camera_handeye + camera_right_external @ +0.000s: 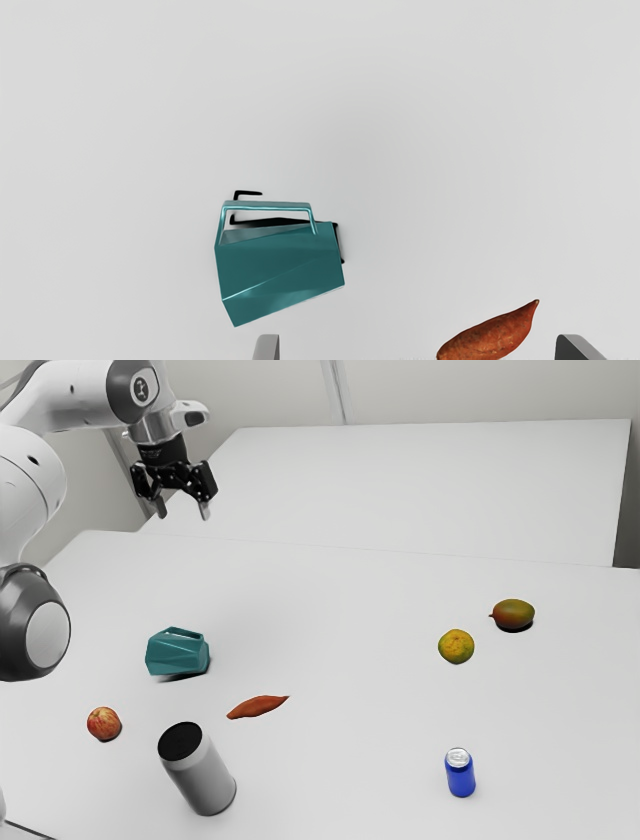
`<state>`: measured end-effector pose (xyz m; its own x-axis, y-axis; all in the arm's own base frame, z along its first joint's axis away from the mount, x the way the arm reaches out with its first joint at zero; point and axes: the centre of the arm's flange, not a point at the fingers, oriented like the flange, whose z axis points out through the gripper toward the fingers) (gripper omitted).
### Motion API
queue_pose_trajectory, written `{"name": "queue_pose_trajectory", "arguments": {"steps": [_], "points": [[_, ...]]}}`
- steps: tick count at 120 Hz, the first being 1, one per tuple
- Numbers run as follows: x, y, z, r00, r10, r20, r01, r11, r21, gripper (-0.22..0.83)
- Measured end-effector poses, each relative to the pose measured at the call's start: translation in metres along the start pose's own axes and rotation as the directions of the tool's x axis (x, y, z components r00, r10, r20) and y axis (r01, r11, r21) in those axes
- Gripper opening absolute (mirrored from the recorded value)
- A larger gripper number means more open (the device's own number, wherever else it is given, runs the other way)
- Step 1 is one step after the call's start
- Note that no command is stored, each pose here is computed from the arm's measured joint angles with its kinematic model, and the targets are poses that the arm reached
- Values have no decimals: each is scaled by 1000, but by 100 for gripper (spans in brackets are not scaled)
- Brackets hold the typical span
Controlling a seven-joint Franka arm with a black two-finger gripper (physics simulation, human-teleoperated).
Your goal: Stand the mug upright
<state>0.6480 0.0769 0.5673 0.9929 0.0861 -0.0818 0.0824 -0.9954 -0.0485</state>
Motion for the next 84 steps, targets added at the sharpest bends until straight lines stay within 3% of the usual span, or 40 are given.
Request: {"name": "queue_pose_trajectory", "arguments": {"steps": [24, 39, 54, 84], "points": [[-11, -8, 8, 999, 2, 39, -1, 1000, -21, 62], [-53, -33, 47, 990, -19, 142, 33, 995, -96, 61], [-95, -78, 79, 981, -75, 181, 107, 979, -173, 62], [-121, -153, 135, 975, -151, 161, 195, 932, -305, 62]]}}
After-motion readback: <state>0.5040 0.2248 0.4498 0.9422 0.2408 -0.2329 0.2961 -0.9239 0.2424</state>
